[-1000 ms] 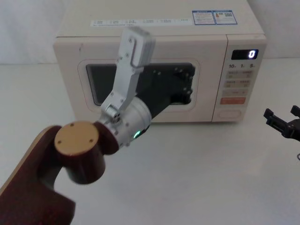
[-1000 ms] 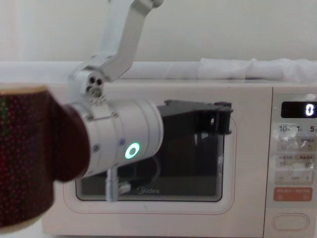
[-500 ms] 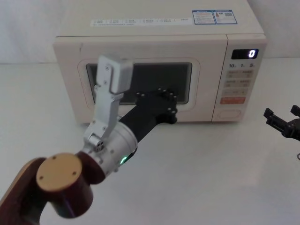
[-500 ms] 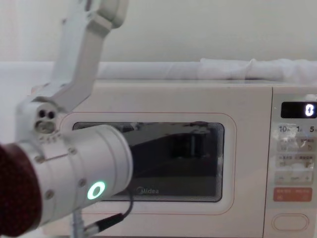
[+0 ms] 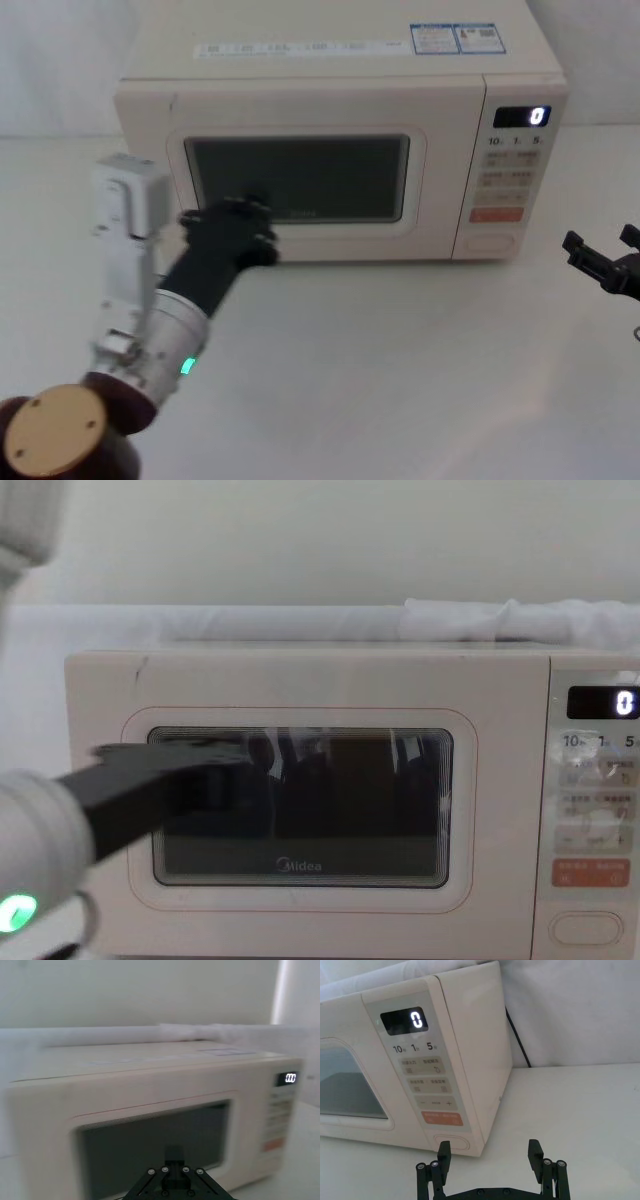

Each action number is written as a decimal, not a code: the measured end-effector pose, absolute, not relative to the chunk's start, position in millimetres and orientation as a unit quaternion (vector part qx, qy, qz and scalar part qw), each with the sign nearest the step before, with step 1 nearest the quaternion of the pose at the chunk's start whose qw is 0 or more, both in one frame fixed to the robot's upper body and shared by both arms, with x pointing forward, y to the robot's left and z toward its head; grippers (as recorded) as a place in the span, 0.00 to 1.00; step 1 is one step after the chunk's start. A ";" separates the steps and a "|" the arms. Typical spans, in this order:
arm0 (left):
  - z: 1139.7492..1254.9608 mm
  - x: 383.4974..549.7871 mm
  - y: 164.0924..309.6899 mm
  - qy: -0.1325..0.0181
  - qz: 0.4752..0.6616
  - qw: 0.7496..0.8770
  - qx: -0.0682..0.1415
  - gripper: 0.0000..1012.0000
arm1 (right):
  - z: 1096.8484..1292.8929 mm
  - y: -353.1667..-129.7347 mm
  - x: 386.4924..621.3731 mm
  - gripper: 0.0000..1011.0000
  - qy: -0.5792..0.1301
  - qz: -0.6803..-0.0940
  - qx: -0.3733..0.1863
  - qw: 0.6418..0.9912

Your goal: Press the button to open the microwave door with one hand; close the microwave door with the other hand.

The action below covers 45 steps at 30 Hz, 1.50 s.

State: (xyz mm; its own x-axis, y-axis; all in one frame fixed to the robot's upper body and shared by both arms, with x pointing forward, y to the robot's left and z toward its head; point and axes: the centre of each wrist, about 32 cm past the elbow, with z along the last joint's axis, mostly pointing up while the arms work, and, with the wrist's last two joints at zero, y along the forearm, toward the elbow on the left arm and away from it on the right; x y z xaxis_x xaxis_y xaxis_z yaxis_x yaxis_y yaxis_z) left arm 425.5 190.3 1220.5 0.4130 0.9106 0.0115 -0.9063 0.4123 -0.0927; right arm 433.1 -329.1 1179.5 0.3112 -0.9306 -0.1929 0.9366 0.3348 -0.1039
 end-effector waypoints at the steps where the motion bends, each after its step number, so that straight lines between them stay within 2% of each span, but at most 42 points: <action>1: 1220.3 424.6 193.4 -0.031 0.548 0.835 -0.036 0.00 | 1179.5 -329.0 433.1 0.99 0.109 -0.577 0.014 0.810; 4: 1219.2 421.4 208.1 -0.034 0.580 0.813 -0.038 0.00 | 1179.5 -329.1 433.1 0.99 0.109 -0.577 0.014 0.810; 6: 1218.6 419.8 214.4 -0.036 0.593 0.804 -0.038 0.00 | 1179.5 -329.1 433.1 0.99 0.109 -0.577 0.014 0.810; 7: 1217.6 418.1 220.8 -0.037 0.604 0.795 -0.037 0.00 | 1179.5 -329.1 433.1 0.99 0.109 -0.577 0.014 0.810; 14: 1212.9 411.5 245.6 -0.043 0.643 0.763 -0.034 0.00 | 1179.5 -329.1 433.1 0.99 0.109 -0.577 0.014 0.810; 17: 1211.3 409.8 252.2 -0.045 0.650 0.757 -0.035 0.00 | 1179.5 -329.1 433.1 0.99 0.109 -0.577 0.014 0.810; 28: 1195.0 408.1 273.2 -0.034 0.671 0.740 -0.024 0.00 | 1179.5 -329.1 433.1 0.99 0.109 -0.577 0.014 0.810; 40: 1180.1 408.9 282.6 -0.020 0.684 0.729 -0.008 0.00 | 1179.5 -329.1 433.1 0.99 0.109 -0.577 0.014 0.810; 45: 1175.8 407.1 284.5 -0.014 0.685 0.728 -0.004 0.00 | 1179.5 -329.0 433.1 0.99 0.109 -0.577 0.014 0.810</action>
State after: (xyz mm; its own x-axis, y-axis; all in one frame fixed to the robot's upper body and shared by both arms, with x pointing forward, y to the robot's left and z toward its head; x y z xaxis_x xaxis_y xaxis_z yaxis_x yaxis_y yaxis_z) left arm 407.1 284.5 1175.8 0.0601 0.9981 0.0157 -0.9979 0.0605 -0.0246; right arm 433.1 -329.0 1179.5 0.3112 -0.9306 -0.1929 0.9366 0.3347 -0.1039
